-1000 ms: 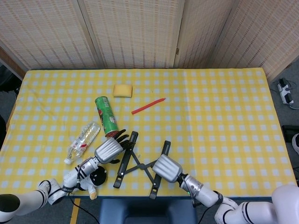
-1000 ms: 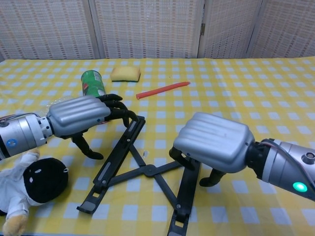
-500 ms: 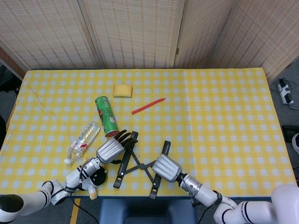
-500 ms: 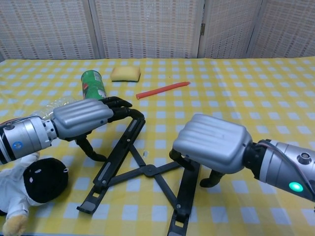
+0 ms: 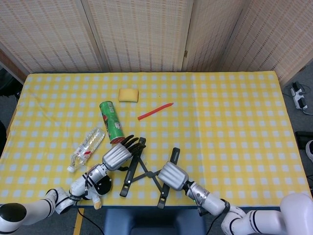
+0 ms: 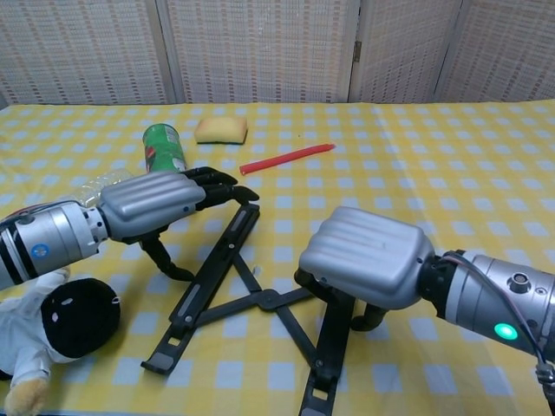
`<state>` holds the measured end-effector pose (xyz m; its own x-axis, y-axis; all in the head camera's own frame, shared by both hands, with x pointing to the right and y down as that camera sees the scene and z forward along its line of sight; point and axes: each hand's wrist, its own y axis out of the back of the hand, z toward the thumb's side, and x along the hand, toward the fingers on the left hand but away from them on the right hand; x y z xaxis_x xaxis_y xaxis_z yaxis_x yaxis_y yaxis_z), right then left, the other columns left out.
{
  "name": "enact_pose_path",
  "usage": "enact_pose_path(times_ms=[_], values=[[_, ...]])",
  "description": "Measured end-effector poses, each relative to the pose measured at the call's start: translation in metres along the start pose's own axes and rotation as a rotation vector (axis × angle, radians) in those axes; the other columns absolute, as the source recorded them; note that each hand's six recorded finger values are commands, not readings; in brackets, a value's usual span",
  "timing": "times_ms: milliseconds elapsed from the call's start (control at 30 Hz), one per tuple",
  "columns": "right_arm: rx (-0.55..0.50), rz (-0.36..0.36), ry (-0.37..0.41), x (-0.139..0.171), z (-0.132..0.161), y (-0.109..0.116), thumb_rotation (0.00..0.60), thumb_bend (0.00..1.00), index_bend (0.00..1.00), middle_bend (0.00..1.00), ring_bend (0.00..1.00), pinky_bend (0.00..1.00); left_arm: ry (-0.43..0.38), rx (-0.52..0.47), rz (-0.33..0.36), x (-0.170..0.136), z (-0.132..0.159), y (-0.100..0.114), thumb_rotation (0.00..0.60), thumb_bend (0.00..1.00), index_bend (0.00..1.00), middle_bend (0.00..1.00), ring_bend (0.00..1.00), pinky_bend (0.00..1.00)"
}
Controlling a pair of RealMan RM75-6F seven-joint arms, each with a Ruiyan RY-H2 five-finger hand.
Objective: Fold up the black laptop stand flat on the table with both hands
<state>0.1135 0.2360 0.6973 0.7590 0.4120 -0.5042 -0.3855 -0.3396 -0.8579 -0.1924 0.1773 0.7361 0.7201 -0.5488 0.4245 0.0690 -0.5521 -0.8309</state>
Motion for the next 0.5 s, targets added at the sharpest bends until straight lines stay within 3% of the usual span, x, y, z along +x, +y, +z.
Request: enact_pose_path(times_ms=[500], values=[[0.033, -0.03, 0.01, -0.015, 0.007, 0.001, 0.6, 0.11, 0.67, 0.89, 0.94, 0.97, 0.002, -0.063, 0.007, 0.015, 0.011, 0.003, 0.6, 0.12, 0.11, 0.17, 0.03, 0.0]])
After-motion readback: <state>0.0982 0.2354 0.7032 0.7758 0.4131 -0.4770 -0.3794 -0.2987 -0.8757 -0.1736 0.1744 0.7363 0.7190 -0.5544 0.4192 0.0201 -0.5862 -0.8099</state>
